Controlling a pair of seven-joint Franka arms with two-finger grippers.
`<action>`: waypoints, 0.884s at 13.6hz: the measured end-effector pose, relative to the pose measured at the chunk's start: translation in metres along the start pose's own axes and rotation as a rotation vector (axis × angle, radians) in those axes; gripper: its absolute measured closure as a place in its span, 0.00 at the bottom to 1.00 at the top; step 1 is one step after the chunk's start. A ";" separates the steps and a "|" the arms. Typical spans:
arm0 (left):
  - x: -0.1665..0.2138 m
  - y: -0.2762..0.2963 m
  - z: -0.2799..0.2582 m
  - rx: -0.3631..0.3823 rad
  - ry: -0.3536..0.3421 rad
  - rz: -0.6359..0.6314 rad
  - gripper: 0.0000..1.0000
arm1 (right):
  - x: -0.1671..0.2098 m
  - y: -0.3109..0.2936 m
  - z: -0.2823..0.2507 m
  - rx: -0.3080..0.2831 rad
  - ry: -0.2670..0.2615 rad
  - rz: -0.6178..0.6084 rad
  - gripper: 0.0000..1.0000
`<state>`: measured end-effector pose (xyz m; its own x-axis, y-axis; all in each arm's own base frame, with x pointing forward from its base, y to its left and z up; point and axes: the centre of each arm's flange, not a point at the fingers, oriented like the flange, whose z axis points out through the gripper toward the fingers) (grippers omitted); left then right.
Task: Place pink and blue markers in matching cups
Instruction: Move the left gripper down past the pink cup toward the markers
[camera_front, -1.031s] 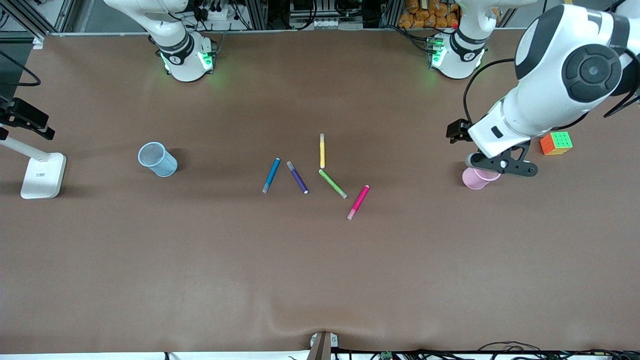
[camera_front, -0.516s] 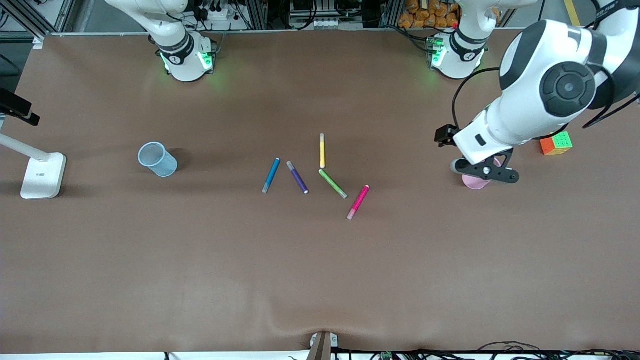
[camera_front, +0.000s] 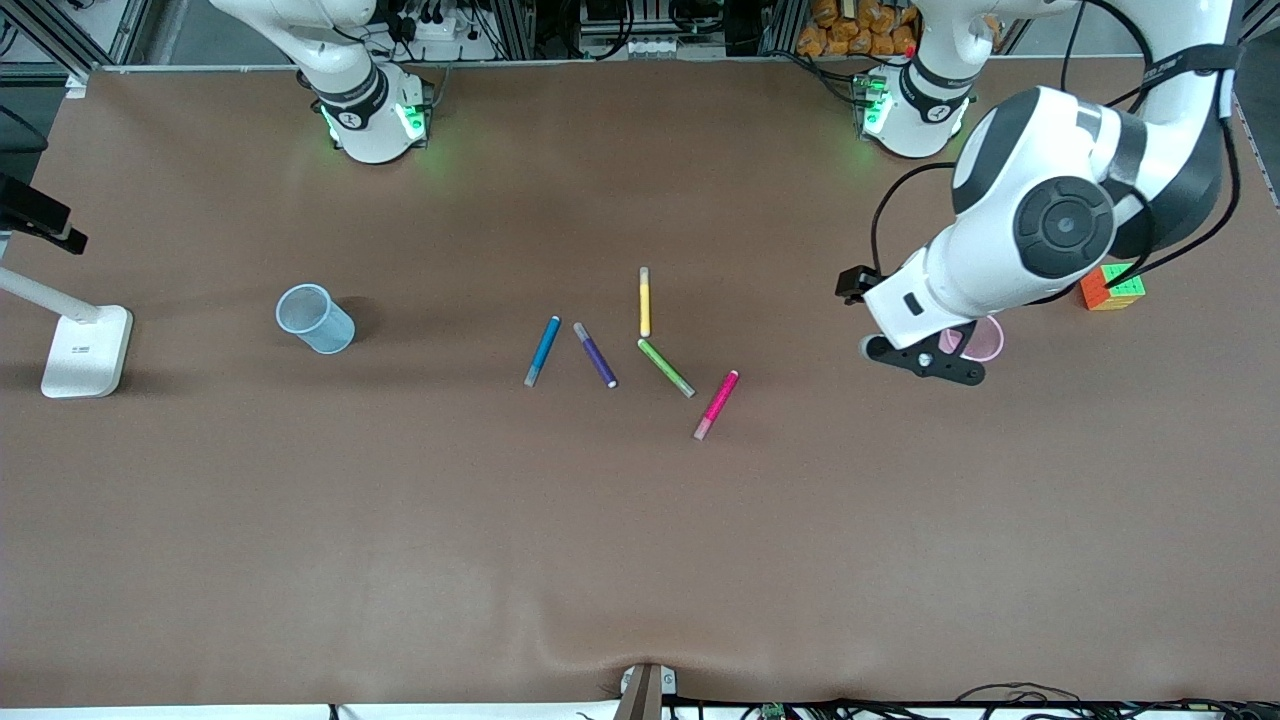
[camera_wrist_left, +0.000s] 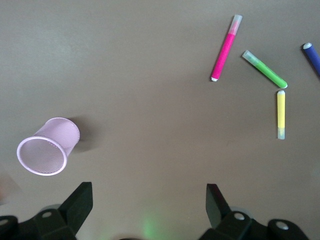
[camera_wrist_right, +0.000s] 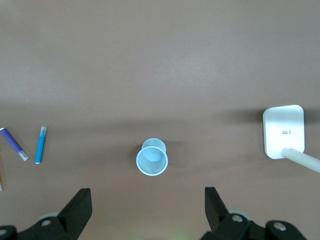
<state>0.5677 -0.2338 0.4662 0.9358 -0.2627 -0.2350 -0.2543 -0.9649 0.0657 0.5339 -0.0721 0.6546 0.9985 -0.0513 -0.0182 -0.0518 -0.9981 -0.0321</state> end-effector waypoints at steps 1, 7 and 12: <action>0.002 0.001 0.003 0.000 -0.004 -0.003 0.00 | 0.000 -0.001 0.000 0.001 0.000 -0.003 0.00; 0.003 0.017 0.005 0.001 0.010 0.005 0.00 | 0.000 -0.001 0.000 0.001 0.001 -0.003 0.00; 0.004 0.020 0.008 0.002 0.007 0.010 0.00 | 0.001 -0.011 0.000 0.000 0.000 -0.021 0.00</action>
<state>0.5647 -0.2545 0.4583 0.9348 -0.2724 -0.2278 -0.2642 -0.9622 0.0664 0.5353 -0.0613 0.6548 0.9994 -0.0300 -0.0171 -0.0305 -0.9990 -0.0329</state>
